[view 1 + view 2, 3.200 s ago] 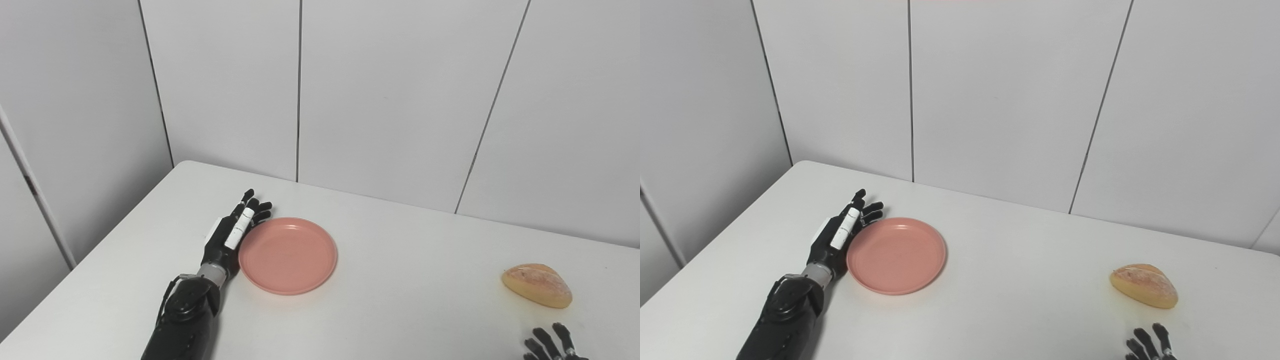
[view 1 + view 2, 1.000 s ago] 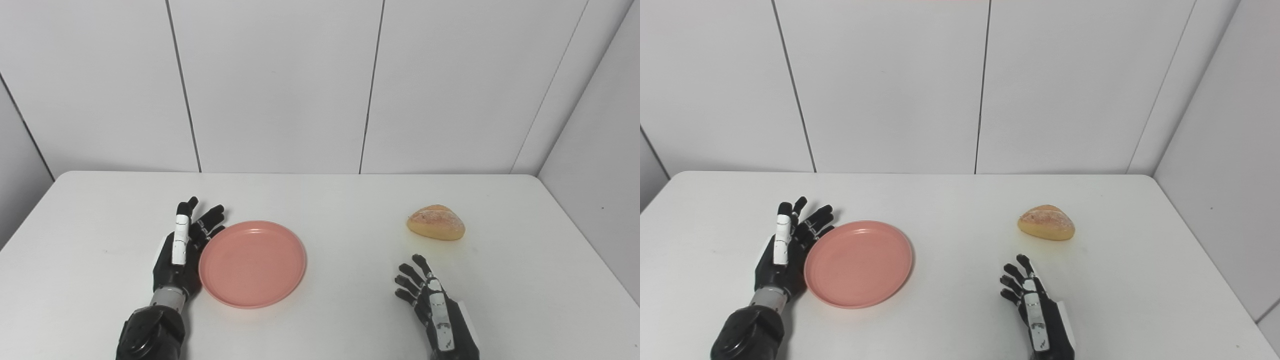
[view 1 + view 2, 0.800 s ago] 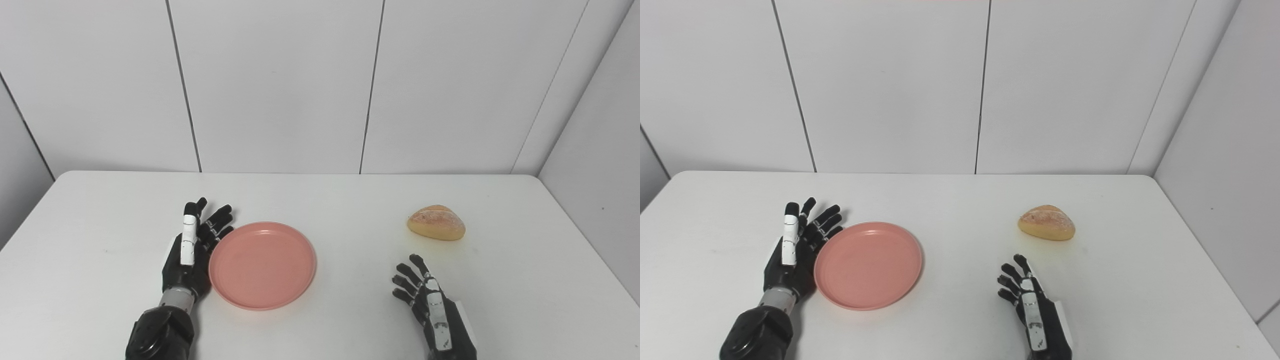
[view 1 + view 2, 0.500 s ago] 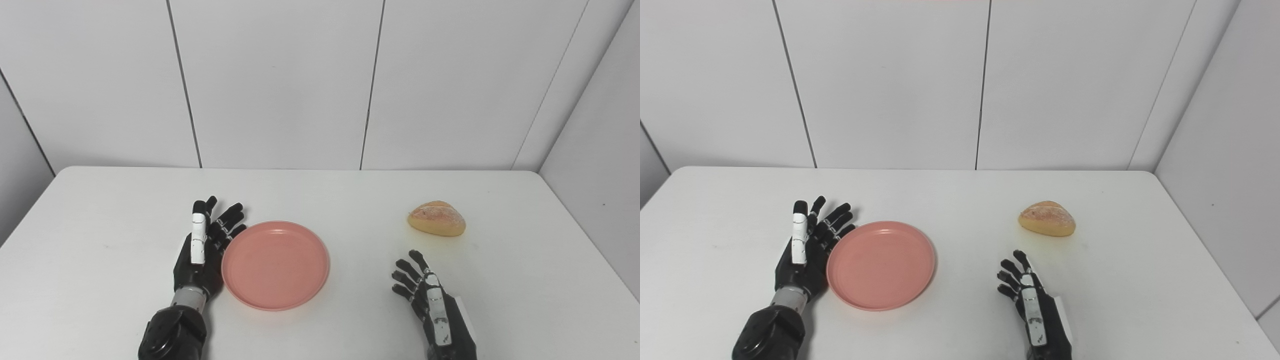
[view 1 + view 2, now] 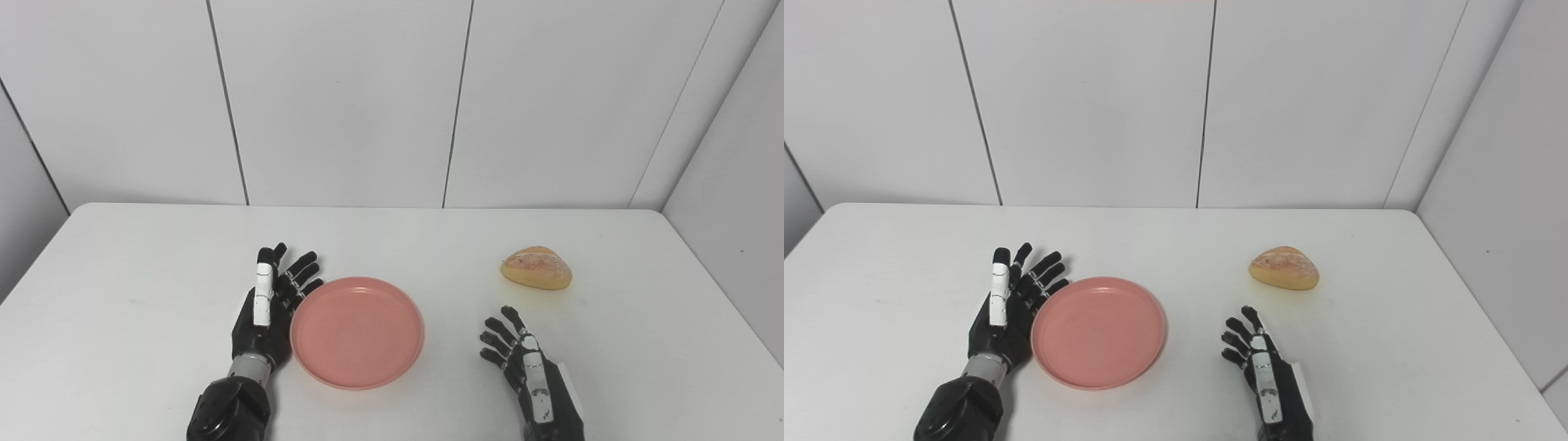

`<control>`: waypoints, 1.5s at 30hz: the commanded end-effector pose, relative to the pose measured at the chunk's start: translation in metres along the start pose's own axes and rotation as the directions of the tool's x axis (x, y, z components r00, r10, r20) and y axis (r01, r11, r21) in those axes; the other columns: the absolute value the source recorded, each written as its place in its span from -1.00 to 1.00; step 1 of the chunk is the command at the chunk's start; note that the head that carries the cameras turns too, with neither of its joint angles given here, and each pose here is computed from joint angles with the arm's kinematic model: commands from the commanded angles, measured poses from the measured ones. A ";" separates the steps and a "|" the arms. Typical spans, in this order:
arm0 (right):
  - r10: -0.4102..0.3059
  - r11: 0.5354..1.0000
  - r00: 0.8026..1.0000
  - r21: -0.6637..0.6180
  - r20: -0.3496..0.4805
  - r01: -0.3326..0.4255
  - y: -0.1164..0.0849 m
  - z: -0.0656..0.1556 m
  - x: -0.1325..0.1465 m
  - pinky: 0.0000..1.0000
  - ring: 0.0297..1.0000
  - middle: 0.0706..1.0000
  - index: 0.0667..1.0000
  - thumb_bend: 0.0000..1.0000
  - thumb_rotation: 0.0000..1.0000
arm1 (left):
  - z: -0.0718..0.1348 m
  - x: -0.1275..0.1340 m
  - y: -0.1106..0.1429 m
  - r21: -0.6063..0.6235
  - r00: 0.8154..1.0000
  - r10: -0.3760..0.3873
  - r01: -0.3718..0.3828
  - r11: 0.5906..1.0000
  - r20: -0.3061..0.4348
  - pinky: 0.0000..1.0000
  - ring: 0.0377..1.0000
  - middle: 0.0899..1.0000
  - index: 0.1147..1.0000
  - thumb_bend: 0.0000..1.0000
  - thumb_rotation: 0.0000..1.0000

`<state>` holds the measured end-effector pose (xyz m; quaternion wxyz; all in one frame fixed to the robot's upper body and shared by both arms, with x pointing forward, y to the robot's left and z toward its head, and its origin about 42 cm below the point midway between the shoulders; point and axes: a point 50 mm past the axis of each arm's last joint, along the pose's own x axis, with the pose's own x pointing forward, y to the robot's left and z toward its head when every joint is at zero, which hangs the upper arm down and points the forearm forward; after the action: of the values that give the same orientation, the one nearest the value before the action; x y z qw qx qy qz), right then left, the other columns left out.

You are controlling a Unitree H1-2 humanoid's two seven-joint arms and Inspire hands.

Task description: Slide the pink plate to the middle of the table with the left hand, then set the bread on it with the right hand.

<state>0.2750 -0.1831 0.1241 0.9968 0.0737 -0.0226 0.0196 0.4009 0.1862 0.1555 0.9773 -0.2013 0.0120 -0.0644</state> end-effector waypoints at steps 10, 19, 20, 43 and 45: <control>0.027 0.991 0.999 -0.130 0.039 -0.022 0.000 0.003 -0.005 0.61 0.71 0.73 0.87 0.73 1.00 | -0.011 -0.005 0.000 0.019 1.000 0.012 -0.012 1.000 -0.014 0.76 0.70 0.59 1.00 0.62 0.63; -0.018 0.970 0.980 -0.233 0.199 0.065 0.003 0.023 -0.003 0.55 0.67 0.68 0.75 0.63 0.94 | -0.015 0.000 0.010 0.012 1.000 0.004 -0.004 1.000 -0.024 0.81 0.73 0.60 1.00 0.59 0.64; -0.019 0.970 0.977 -0.232 0.213 0.070 0.003 0.026 -0.002 0.56 0.67 0.67 0.74 0.63 0.93 | -0.015 0.000 0.011 0.013 1.000 0.003 -0.002 1.000 -0.026 0.82 0.74 0.60 1.00 0.59 0.64; 0.196 0.446 0.836 -0.806 0.512 0.389 -0.031 0.153 0.048 0.44 0.61 0.66 0.63 0.80 0.87 | -0.017 0.005 0.009 0.016 1.000 -0.007 0.008 1.000 -0.030 0.83 0.75 0.62 1.00 0.63 0.66; 0.212 0.401 0.823 -0.815 0.527 0.418 -0.034 0.161 0.056 0.44 0.62 0.65 0.61 0.79 0.84 | -0.016 0.006 0.008 0.016 1.000 -0.006 0.007 1.000 -0.028 0.87 0.76 0.61 1.00 0.61 0.65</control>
<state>0.3192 -0.2337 0.2613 0.8388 -0.4601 -0.2838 -0.0643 0.4084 0.1891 0.1475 0.9784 -0.1915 -0.0011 -0.0780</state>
